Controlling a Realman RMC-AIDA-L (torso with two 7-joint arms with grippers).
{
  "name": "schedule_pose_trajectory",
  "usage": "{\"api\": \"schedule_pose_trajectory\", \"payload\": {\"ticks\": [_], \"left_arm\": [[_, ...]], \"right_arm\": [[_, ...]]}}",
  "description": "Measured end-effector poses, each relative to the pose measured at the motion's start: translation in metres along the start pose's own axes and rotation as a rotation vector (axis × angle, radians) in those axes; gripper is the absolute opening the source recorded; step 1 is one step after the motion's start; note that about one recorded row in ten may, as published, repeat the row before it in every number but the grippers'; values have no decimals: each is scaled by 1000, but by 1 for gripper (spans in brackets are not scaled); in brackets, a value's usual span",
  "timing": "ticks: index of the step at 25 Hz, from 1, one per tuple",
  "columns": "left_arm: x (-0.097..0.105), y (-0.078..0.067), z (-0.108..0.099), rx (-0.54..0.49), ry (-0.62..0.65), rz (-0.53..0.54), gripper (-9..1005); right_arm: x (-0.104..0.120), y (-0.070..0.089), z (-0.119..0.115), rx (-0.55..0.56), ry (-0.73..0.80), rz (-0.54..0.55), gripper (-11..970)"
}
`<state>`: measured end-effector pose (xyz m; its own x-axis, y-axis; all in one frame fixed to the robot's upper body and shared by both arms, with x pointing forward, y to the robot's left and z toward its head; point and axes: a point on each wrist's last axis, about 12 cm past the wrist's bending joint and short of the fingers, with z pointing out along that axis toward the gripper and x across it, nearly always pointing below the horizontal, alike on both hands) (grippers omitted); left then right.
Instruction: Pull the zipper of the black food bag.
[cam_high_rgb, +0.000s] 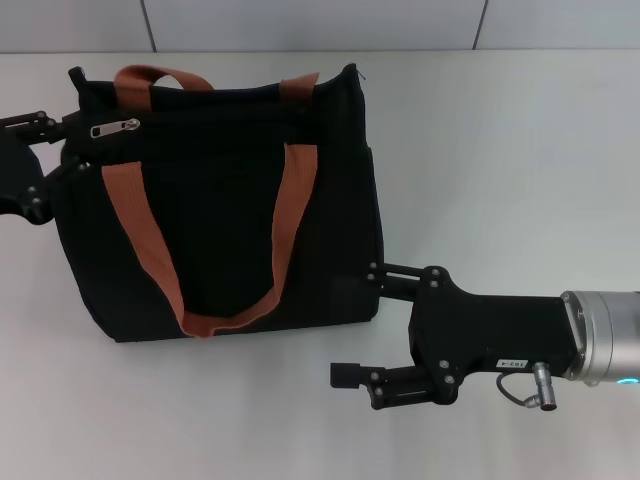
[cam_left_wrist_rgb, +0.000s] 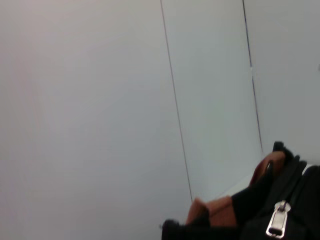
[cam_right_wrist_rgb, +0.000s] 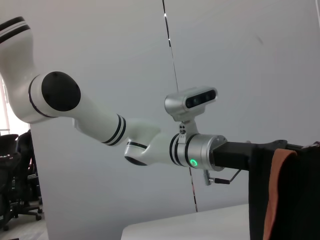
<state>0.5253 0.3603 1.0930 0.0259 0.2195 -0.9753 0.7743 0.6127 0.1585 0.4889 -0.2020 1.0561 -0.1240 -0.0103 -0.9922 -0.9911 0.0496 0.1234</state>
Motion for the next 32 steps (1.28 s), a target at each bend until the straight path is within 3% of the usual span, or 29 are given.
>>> {"api": "schedule_pose_trajectory", "payload": {"ticks": [9, 14, 22, 26, 32], "left_arm": [[0, -13, -4, -37, -101, 45, 241], [2, -19, -5, -57, -134, 72, 6], [-1, -23, -6, -73, -200, 81, 0], [-1, -26, -3, -74, -213, 94, 0], [-1, -28, -1, -76, -228, 90, 0]], "right_arm": [[-7, -2, -1, 23, -71, -9, 827], [-25, -3, -2, 26, -216, 6, 827], [-69, -40, 9, -13, -263, 238, 826], [-97, -63, 22, -32, -201, 381, 826], [-117, -81, 45, -38, -57, 501, 826]]}}
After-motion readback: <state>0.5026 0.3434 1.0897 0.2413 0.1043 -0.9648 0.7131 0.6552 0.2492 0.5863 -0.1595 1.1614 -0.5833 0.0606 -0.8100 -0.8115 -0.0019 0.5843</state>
